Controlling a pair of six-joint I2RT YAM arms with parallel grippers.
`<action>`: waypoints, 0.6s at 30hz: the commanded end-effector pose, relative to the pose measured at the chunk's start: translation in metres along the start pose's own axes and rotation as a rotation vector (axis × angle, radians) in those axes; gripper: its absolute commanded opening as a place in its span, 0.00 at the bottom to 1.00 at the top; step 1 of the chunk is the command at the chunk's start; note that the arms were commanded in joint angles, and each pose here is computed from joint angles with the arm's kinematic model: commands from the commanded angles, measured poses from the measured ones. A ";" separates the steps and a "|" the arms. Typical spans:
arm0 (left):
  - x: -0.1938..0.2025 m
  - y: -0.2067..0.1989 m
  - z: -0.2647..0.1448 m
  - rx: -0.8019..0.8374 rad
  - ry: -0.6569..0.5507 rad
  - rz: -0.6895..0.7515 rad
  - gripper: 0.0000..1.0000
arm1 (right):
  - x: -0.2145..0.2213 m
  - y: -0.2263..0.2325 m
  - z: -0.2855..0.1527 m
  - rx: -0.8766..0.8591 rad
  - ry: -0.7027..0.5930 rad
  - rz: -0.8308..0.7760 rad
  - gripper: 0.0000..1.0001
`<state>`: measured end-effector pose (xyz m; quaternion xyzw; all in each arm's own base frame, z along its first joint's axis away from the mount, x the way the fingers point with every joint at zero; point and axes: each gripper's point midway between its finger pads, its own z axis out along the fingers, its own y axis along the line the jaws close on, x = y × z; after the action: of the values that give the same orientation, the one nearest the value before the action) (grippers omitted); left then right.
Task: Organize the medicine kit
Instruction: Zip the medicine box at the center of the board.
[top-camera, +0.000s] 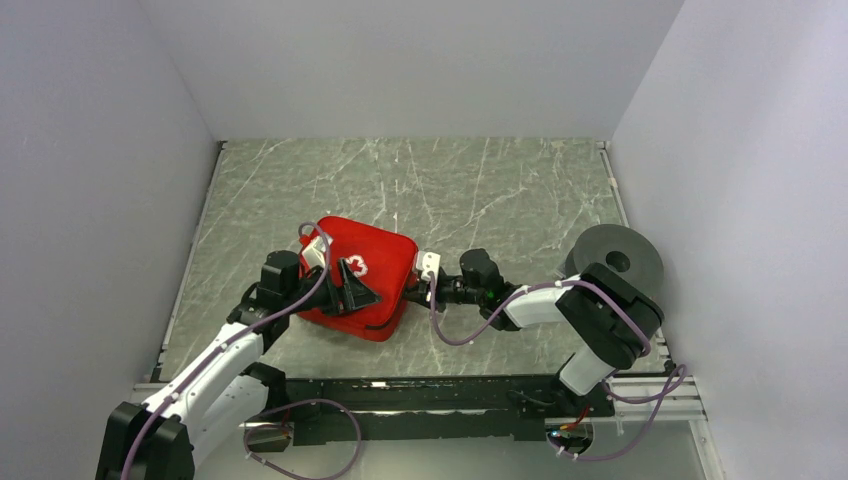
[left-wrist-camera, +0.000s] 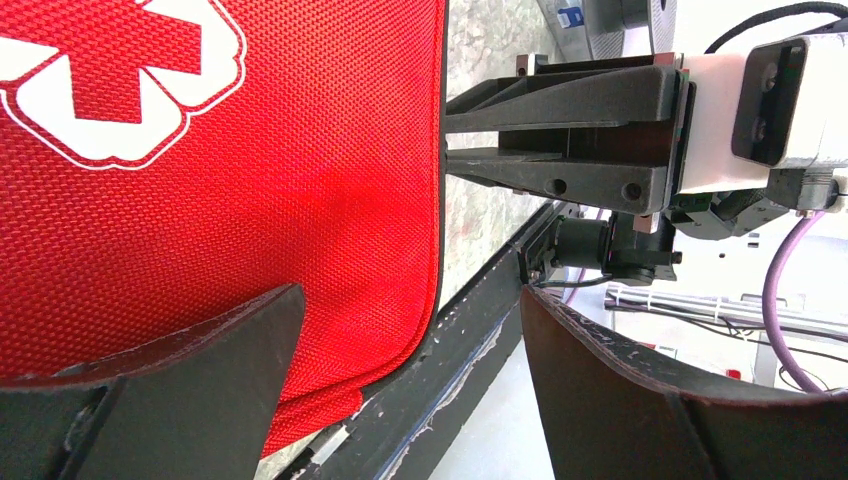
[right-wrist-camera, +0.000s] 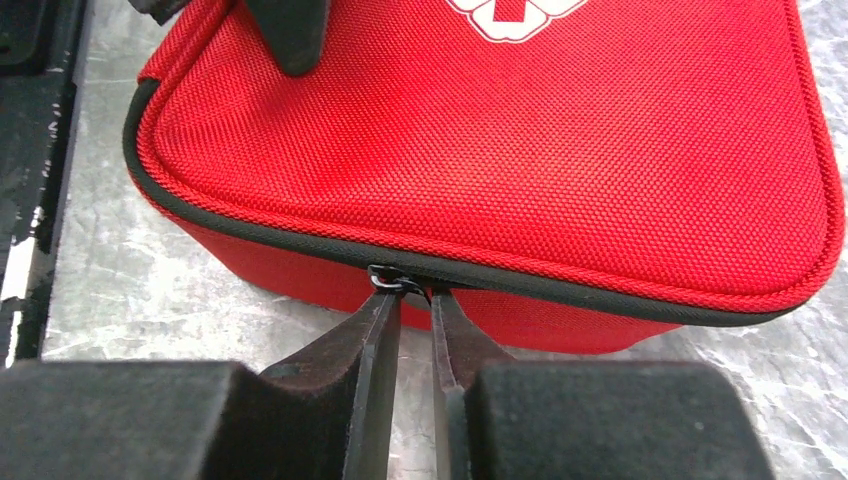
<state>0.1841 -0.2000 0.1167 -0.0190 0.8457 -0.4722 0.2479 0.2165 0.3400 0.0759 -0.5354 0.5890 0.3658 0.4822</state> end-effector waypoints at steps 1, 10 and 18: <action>0.057 0.047 -0.006 -0.171 0.190 -0.146 0.90 | -0.032 0.000 0.007 -0.037 -0.110 -0.047 0.16; 0.057 0.047 -0.006 -0.176 0.191 -0.148 0.90 | -0.035 0.008 0.004 -0.053 -0.138 -0.022 0.00; 0.055 0.044 -0.006 -0.173 0.187 -0.144 0.90 | -0.028 0.010 -0.002 -0.012 -0.083 0.049 0.00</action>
<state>0.1847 -0.2002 0.1162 -0.0210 0.8477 -0.4707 0.2438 0.2075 0.3422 0.0778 -0.5221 0.5926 0.3903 0.4732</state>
